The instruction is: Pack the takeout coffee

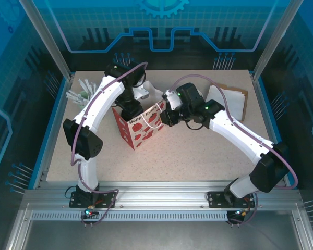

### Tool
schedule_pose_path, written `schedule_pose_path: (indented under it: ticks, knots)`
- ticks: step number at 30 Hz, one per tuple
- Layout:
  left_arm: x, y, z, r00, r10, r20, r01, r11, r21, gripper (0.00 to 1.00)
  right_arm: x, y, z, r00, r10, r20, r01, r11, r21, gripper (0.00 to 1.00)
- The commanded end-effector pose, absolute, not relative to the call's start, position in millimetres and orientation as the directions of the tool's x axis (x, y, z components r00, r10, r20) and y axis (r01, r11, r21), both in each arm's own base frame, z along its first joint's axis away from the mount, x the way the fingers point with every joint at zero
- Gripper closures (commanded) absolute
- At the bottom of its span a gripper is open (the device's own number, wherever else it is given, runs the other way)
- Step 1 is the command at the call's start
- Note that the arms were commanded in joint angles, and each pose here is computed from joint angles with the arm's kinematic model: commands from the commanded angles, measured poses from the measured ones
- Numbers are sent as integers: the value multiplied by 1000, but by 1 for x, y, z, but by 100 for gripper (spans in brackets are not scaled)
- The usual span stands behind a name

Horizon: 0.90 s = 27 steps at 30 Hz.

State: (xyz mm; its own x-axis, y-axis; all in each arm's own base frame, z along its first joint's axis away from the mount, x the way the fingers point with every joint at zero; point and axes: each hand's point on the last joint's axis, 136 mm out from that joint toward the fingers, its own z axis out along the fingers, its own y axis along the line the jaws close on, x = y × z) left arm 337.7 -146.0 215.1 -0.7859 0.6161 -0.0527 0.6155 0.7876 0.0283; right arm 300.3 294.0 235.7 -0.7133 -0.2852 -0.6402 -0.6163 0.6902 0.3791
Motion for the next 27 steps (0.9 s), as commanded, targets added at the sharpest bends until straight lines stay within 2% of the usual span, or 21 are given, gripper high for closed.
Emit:
schedule_pose_path:
  ticks: [1,27]
  knots:
    - [332,-140,212,-779,627,-21,627,779,14,55,297,302,242,-696,-307,-649,-642,672,370,86]
    - [339,-145,186,-784,620,7,620,784,-1,55,296,307,237,-700,-320,-638,-645,667,374,85]
